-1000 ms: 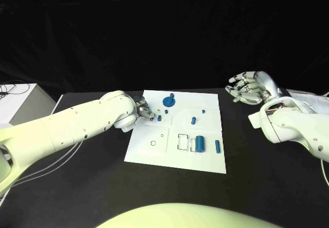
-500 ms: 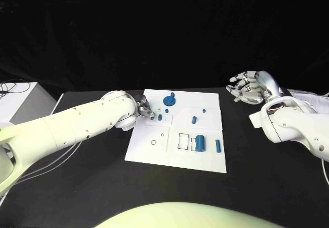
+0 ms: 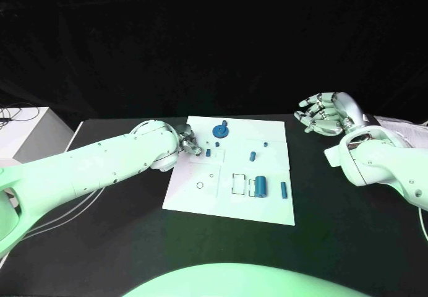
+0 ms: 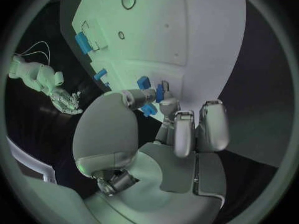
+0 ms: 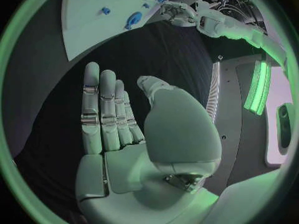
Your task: Assemble the parts on the task board
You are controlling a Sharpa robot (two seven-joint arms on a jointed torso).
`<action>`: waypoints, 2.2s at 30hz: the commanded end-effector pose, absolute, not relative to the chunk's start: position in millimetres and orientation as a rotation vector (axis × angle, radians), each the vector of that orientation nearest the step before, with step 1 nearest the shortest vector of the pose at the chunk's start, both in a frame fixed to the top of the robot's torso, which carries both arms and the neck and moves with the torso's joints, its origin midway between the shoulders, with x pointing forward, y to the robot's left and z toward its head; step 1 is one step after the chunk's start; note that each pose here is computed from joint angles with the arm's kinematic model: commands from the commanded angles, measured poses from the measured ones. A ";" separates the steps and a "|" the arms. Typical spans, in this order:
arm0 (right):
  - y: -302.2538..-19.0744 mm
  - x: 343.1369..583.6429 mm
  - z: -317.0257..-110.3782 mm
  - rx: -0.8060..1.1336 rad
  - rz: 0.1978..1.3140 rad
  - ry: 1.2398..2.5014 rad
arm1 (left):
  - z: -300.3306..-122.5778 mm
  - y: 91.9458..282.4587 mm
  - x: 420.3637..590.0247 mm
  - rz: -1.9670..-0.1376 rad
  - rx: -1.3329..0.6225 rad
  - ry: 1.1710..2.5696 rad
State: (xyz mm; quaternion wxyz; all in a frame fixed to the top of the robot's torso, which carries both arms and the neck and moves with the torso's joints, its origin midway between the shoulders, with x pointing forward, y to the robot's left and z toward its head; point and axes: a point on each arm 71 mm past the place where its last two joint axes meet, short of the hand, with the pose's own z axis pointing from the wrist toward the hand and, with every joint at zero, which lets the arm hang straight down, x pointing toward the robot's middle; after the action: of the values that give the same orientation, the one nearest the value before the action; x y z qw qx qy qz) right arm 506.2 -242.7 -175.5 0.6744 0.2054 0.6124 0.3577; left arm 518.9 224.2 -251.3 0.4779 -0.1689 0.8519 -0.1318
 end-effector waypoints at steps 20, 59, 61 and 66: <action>-241.2 505.8 -175.6 0.445 0.815 1.383 | -256.1 227.2 517.6 -0.320 -0.410 2.101; -241.0 505.5 -175.6 0.445 0.816 1.385 | -259.5 228.5 516.7 -0.313 -0.449 2.118; -241.1 505.5 -175.6 0.445 0.815 1.384 | -259.6 228.9 516.7 -0.310 -0.450 2.119; -241.2 505.4 -175.5 0.445 0.815 1.384 | -259.9 230.0 516.8 -0.302 -0.452 2.121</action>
State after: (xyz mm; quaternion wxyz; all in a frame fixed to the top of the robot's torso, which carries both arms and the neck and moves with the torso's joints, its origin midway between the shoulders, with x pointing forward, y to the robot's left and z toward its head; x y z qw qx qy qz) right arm 505.9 -242.8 -175.8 0.6740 0.2055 0.6128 0.3578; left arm 519.1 230.7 -255.5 0.4698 -0.1827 0.8542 -0.1275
